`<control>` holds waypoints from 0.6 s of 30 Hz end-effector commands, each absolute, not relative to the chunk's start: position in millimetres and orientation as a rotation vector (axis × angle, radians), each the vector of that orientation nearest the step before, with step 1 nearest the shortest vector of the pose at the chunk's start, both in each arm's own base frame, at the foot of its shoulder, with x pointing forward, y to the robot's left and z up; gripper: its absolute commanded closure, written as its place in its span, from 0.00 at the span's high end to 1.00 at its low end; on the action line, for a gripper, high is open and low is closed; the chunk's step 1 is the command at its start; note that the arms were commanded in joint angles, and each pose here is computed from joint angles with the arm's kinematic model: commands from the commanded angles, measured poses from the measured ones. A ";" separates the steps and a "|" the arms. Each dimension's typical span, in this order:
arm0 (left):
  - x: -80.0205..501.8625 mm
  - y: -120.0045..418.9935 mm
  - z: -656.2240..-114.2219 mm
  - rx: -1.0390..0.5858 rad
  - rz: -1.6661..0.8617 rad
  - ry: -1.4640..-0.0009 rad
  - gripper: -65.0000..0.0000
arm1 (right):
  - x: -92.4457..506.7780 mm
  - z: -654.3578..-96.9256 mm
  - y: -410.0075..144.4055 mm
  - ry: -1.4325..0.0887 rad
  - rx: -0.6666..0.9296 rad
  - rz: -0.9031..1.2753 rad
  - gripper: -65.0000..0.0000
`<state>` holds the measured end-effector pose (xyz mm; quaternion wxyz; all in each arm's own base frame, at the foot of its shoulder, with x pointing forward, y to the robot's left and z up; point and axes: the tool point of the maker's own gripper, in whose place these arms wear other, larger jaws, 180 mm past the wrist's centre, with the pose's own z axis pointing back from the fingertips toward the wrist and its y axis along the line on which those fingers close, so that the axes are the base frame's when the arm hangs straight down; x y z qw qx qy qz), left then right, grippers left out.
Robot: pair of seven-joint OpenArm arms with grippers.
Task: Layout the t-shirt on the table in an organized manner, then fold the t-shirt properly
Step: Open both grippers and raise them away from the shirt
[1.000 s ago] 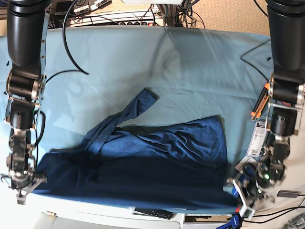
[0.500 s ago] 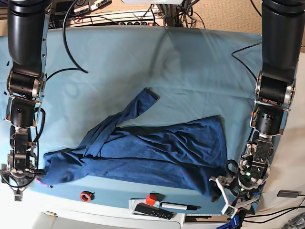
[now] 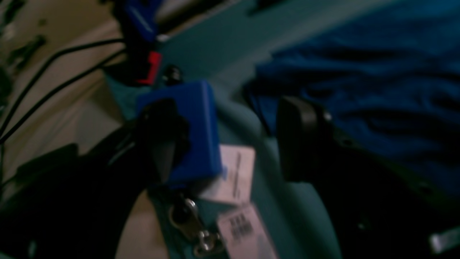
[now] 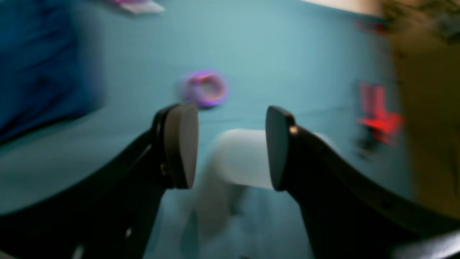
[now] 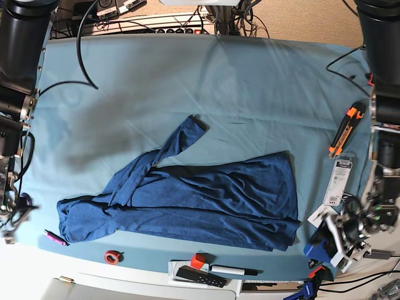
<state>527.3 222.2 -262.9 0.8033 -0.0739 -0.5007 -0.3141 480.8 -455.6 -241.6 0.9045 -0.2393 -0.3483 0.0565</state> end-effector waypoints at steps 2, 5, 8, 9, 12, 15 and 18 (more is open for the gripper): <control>533.8 231.3 -232.3 -0.135 -0.669 -1.155 0.57 | 480.9 -230.3 -458.6 -0.753 -0.470 0.145 0.46; 515.0 234.3 -249.5 -0.123 -0.711 -1.126 0.57 | 470.7 -260.8 -444.7 -0.709 -0.412 0.248 0.46; 492.5 219.9 -273.7 -0.114 -0.804 -1.083 0.57 | 457.4 -288.4 -444.4 -0.653 -0.475 0.430 0.46; 485.4 213.1 -280.2 -0.112 -0.838 -1.072 0.57 | 451.7 -296.9 -448.4 -0.625 -0.520 0.493 0.46; 470.2 192.4 -287.4 -0.128 -0.909 -1.072 0.57 | 441.7 -314.4 -457.4 -0.571 -0.659 0.639 0.46; 468.0 182.4 -281.5 -0.130 -0.933 -1.098 0.57 | 436.5 -323.8 -464.2 -0.504 -0.821 0.756 0.46; 477.3 184.4 -268.9 -0.095 -0.914 -1.138 0.57 | 441.1 -322.8 -462.1 -0.479 -0.950 0.855 0.46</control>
